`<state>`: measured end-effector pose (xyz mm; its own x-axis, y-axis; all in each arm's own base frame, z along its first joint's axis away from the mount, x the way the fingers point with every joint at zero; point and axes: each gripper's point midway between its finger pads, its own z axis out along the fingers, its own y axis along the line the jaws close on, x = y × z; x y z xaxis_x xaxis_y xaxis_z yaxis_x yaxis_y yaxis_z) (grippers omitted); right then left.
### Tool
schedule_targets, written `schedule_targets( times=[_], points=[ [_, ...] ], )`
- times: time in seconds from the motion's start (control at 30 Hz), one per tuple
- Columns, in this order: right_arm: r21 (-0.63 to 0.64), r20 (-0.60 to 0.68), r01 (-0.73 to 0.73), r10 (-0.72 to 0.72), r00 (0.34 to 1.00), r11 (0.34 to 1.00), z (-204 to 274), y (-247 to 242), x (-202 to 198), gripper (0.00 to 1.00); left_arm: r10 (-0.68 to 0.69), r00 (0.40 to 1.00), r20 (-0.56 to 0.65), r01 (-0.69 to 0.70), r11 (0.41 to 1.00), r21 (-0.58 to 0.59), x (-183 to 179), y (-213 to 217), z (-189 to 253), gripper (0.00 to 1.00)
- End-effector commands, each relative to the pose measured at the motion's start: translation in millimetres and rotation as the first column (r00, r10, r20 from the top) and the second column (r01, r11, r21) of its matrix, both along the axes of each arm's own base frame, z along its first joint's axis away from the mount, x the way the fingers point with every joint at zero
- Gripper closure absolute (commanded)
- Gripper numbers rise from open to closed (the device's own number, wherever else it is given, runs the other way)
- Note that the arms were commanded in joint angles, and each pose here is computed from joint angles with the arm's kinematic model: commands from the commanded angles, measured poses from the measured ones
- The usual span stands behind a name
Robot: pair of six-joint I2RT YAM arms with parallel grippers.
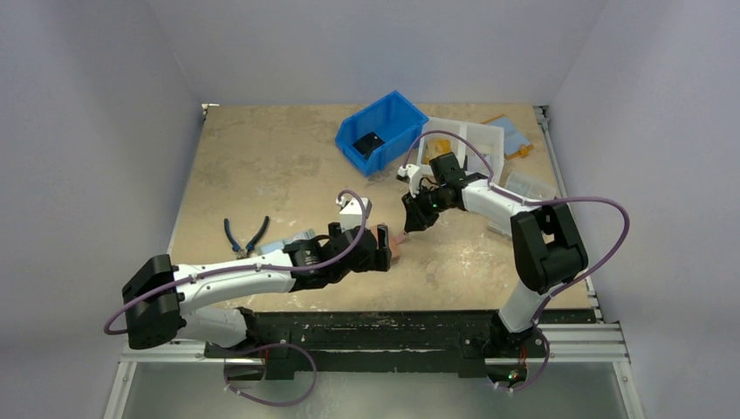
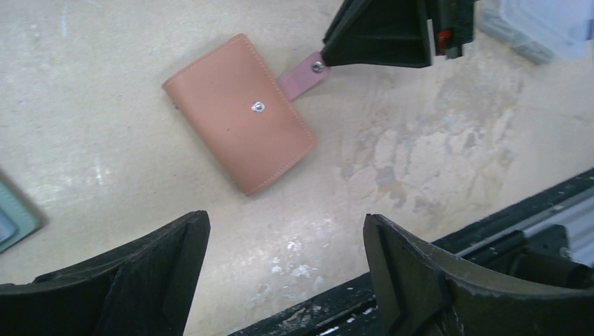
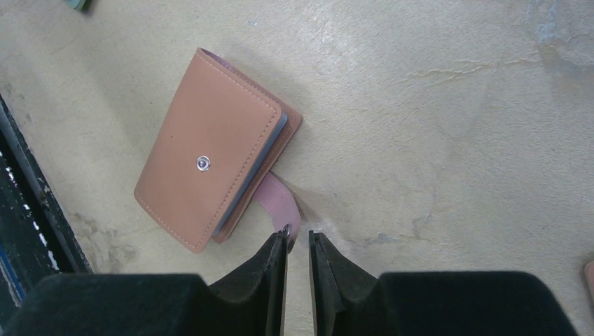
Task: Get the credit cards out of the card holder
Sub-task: Open the card holder at the center of the board.
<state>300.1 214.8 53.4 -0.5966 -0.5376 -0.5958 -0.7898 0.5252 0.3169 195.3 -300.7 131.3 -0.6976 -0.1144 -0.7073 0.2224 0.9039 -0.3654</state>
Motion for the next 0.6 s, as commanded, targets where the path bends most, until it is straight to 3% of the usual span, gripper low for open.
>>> schedule_targets(
  times=[0.0,0.23,0.57],
  points=[
    [0.029,0.01,-0.021,0.021,1.0,0.999,9.2,3.7,4.1,0.75,0.118,0.989,0.094,-0.121,0.992,0.034,17.0,10.8,15.8,0.14],
    [0.033,0.001,-0.01,0.01,1.0,0.999,8.4,1.7,5.3,0.73,0.199,0.978,0.065,-0.199,0.98,-0.007,23.4,2.9,6.8,0.13],
    [0.037,-0.042,-0.002,0.003,0.999,0.999,-1.0,1.1,5.0,0.73,0.213,0.977,-0.004,-0.212,0.974,0.075,24.5,-13.3,-24.7,0.14]
  ],
)
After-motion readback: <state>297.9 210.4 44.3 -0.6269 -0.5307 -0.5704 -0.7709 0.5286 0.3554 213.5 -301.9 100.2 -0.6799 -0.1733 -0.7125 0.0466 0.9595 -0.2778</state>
